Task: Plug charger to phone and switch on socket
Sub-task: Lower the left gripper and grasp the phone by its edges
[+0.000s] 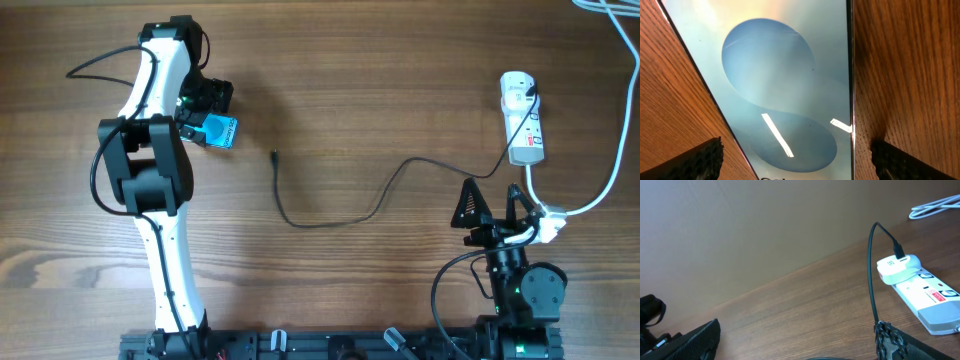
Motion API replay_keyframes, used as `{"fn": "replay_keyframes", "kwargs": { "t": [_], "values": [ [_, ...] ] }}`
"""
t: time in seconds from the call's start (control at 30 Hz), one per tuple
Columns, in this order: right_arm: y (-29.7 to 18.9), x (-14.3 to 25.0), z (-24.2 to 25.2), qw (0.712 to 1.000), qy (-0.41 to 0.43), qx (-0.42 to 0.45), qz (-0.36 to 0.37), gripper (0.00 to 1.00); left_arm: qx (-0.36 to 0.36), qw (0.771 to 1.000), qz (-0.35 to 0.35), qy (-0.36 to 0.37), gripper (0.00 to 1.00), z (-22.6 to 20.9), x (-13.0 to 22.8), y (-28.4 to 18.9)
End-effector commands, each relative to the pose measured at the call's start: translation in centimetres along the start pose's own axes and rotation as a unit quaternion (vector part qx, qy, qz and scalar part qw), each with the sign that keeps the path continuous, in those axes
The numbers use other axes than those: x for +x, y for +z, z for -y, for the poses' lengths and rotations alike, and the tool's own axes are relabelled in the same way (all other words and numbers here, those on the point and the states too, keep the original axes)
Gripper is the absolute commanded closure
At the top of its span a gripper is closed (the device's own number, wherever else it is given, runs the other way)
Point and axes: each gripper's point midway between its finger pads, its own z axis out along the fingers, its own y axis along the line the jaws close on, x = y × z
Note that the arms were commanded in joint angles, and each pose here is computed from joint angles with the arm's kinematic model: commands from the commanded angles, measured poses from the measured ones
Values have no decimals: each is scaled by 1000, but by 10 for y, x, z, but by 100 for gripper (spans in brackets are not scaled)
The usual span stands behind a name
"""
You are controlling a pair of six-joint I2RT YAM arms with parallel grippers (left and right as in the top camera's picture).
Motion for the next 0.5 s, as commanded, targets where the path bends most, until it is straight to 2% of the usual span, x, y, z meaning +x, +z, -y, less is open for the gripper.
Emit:
{"fn": "replay_keyframes", "kwargs": {
  "t": [0.0,0.47],
  "values": [
    [-1,-2,-1,1000,1,-2,7,0,-36,999,23,2,0,-9,-12,16],
    [-1,-2,-1,1000,1,-2,6,0,-74,997,3,2,0,-24,-6,43]
  ]
}}
